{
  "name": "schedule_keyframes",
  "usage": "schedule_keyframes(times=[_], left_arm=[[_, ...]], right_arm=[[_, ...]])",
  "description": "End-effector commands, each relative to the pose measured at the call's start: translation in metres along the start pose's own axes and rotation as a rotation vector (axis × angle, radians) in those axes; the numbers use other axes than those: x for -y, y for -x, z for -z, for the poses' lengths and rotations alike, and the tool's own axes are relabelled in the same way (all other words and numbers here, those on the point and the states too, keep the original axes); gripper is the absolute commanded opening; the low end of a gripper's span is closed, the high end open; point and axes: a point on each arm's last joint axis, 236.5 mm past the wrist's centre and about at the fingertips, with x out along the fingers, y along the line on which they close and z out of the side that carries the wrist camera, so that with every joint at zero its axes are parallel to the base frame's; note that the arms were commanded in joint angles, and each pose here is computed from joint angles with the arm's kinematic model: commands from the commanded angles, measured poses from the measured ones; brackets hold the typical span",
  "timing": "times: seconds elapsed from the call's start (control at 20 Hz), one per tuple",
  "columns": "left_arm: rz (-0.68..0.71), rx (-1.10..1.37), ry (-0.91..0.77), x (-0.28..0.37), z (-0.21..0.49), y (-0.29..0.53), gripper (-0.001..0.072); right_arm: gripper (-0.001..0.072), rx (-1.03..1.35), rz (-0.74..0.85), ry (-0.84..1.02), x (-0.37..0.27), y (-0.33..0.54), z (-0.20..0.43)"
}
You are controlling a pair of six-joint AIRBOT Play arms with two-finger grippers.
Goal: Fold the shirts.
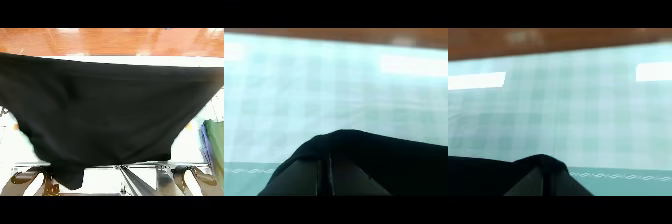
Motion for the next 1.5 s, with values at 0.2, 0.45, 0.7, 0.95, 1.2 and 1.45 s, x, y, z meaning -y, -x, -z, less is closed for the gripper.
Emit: schedule_keyframes(times=[0.2,0.45,0.7,0.95,1.2,1.45], left_arm=[[0.019,-0.186,0.124,-0.016,0.043,-0.256,0.0025],[-0.010,-0.259,0.192,-0.032,0.056,-0.352,0.0025],[0.003,-0.365,0.182,-0.031,0.062,-0.384,0.0025],[0.029,-0.544,0.129,-0.038,0.086,-0.352,0.0025],[0.093,-0.852,0.061,-0.034,0.150,-0.308,0.0024],[0.110,-1.065,0.089,-0.042,0.214,-0.279,0.0024]], right_arm=[[0.0025,-0.307,-0.054,-0.148,0.071,-0.233,0.048],[0.0025,-0.350,-0.053,-0.258,0.110,-0.333,0.043],[0.0025,-0.387,-0.065,-0.294,0.118,-0.362,0.044],[0.0025,-0.503,-0.117,-0.217,0.102,-0.336,0.062],[0.0026,-0.782,-0.115,-0.167,0.100,-0.295,0.118],[0.0026,-0.941,-0.116,-0.206,0.103,-0.282,0.171]])
